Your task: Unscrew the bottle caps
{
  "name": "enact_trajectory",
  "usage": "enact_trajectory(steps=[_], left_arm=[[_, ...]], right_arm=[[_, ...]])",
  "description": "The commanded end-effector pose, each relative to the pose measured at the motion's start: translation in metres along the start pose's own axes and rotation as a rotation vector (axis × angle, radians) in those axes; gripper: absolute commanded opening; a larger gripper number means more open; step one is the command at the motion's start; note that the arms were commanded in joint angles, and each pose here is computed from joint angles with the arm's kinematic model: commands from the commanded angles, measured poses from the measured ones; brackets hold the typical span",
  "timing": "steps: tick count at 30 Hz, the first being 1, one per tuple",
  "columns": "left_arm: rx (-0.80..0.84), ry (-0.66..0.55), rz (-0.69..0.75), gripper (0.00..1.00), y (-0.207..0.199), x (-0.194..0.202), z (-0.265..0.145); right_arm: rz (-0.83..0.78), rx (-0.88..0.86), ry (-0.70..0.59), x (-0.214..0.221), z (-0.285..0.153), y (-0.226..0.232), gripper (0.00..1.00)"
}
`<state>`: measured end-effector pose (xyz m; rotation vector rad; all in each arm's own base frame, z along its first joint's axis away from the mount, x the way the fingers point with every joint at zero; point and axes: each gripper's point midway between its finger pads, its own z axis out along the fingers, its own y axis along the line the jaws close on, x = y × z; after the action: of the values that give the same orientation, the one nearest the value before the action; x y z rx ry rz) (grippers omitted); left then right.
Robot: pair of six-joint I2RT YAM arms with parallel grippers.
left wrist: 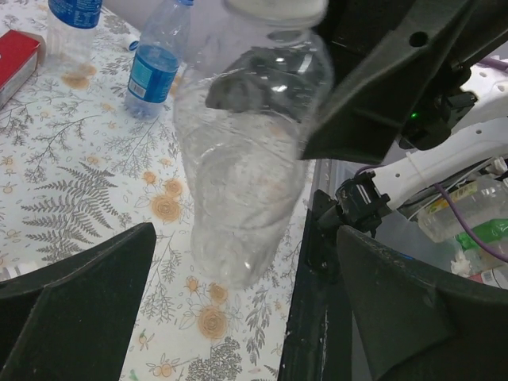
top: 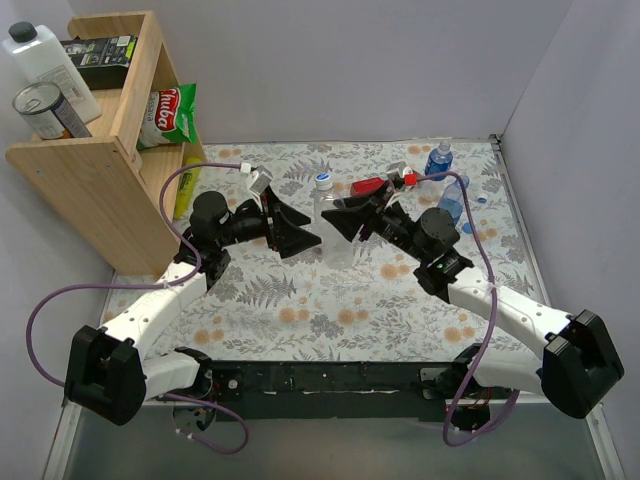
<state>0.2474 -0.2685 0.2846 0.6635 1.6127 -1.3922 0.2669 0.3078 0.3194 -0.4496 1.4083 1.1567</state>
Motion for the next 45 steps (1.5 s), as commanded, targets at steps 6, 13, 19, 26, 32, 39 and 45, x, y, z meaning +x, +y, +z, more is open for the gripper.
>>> enact_trajectory(steps=[6,13,19,26,32,39,45], left_arm=[[0.014,0.029,0.011,0.98,-0.003,0.008,0.008],[0.094,0.034,0.021,0.97,-0.018,0.011,0.008],[0.108,0.035,0.014,0.59,-0.020,0.014,0.009],[0.024,0.039,0.010,0.38,-0.004,0.017,0.010],[-0.076,0.063,0.034,0.35,0.011,0.021,0.019],[-0.211,0.128,0.078,0.34,0.027,0.034,0.023],[-0.235,0.142,0.118,0.34,0.026,0.037,0.024]], right_arm=[[0.052,-0.231,-0.288,-0.059,0.005,0.076,0.26],[0.109,-0.263,-0.287,-0.046,0.011,0.084,0.26],[0.124,-0.255,-0.285,-0.042,0.012,0.084,0.25],[0.063,-0.102,-0.230,-0.038,0.007,0.062,0.65],[-0.048,0.165,-0.137,-0.063,-0.003,0.032,0.73],[-0.096,0.287,0.007,-0.081,0.003,0.024,0.71],[-0.086,0.397,0.146,-0.070,0.012,0.008,0.68]])
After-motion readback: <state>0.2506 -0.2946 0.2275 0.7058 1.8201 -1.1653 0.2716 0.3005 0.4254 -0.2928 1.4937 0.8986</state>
